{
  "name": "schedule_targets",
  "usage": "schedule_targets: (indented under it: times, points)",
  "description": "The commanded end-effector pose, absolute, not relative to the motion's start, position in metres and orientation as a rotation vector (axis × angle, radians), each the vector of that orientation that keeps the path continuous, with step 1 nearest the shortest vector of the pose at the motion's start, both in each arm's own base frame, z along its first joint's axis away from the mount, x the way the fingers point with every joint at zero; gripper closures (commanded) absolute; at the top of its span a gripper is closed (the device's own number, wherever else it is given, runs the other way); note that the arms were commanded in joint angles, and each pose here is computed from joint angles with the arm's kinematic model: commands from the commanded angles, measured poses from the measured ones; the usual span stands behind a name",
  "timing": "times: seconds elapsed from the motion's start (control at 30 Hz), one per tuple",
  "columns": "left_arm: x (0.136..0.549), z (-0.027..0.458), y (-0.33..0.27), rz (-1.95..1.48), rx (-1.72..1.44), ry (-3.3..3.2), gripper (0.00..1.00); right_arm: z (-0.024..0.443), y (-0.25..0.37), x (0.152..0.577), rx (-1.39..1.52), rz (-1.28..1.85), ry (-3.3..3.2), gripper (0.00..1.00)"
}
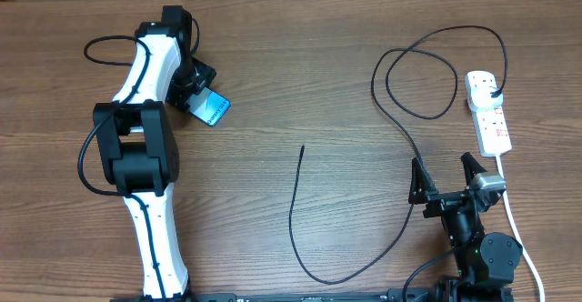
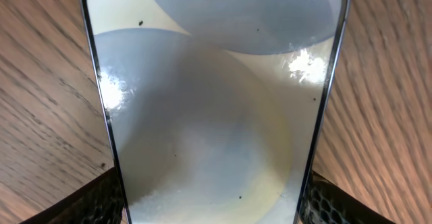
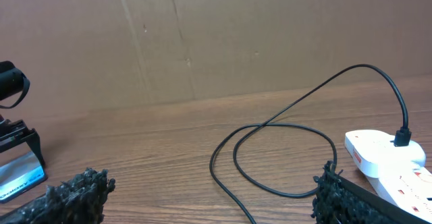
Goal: Plug charger to phone and switch on socket
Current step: 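Lift the phone with the left gripper and tilt it upright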
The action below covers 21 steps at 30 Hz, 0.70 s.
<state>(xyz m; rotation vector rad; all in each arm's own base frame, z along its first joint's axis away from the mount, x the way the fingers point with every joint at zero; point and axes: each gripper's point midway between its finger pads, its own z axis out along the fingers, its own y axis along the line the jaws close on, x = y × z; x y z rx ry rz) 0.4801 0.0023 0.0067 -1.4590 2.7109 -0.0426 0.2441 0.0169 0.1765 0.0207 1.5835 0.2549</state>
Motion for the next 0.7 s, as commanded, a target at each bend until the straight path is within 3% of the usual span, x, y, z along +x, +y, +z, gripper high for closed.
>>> schedule_targets:
  times: [0.0,0.3,0.67]
  points:
    - [0.498,0.053,-0.006,-0.194,-1.375,2.661,0.96,0.175,0.017,0.244,0.021,0.248,1.578,0.0]
    - [0.504,0.086,-0.015,-0.309,-1.32,2.628,0.96,0.175,0.017,0.244,0.021,0.248,1.578,0.0]
    - [0.508,0.109,-0.066,-0.76,-1.26,2.68,0.96,0.175,0.017,0.244,0.02,0.248,1.578,0.0]
